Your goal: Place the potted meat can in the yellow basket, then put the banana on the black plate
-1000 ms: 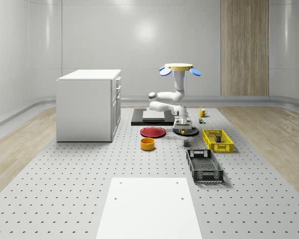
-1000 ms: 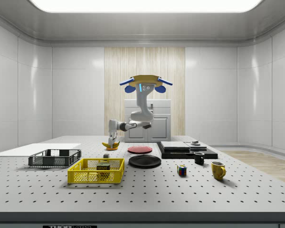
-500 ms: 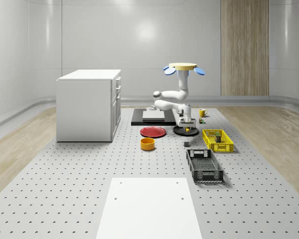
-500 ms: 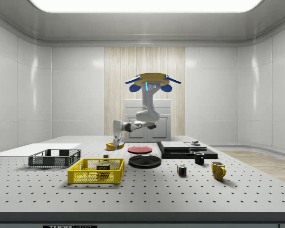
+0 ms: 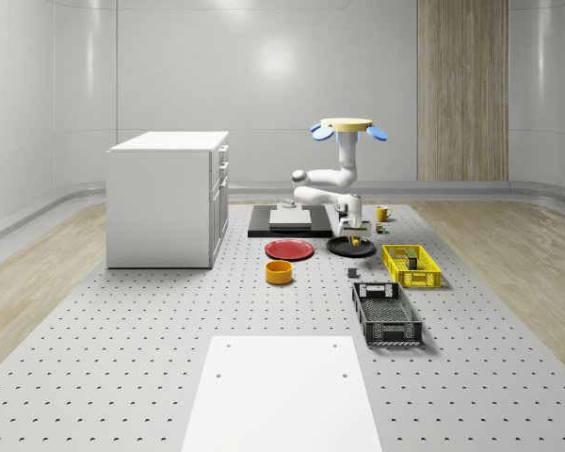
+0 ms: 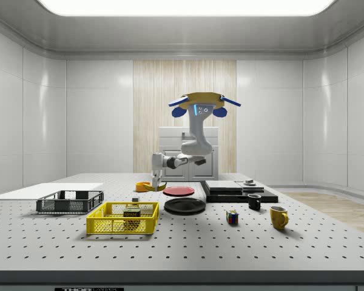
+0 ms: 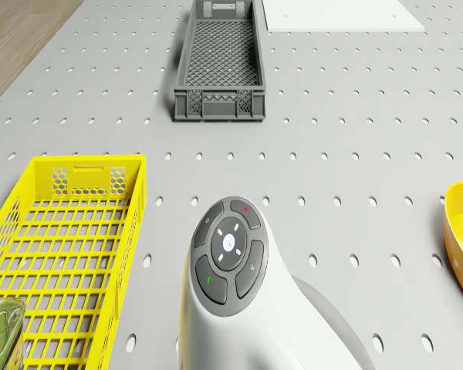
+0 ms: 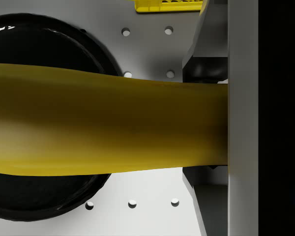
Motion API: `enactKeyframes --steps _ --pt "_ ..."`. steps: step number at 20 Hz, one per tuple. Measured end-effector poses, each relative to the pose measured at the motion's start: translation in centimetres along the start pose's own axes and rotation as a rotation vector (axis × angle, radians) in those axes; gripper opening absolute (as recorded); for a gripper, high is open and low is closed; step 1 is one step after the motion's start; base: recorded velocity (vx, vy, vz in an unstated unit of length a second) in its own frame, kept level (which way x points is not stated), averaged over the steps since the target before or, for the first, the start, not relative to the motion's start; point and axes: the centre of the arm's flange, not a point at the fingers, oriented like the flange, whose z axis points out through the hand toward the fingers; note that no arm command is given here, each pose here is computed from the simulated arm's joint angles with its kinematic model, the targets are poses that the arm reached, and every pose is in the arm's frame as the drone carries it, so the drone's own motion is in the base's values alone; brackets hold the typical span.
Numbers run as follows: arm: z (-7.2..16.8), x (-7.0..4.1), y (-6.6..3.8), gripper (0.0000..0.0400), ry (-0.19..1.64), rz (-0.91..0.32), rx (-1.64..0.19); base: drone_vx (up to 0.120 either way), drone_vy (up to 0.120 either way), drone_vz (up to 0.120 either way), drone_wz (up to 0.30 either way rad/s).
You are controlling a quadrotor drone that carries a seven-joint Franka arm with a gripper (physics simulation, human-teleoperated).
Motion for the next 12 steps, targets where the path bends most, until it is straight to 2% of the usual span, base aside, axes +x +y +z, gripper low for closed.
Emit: enactKeyframes --steps 4,9,12 --pt "0.00 0.00 0.00 0.0197 0.000 0.000 0.000 -0.120 0.000 0.000 0.000" --pt "0.00 0.00 0.00 0.0197 0.000 0.000 0.000 -0.120 0.000 -0.112 0.000" --pt "0.00 0.00 0.00 0.0197 0.000 0.000 0.000 -0.120 0.000 0.000 0.000"
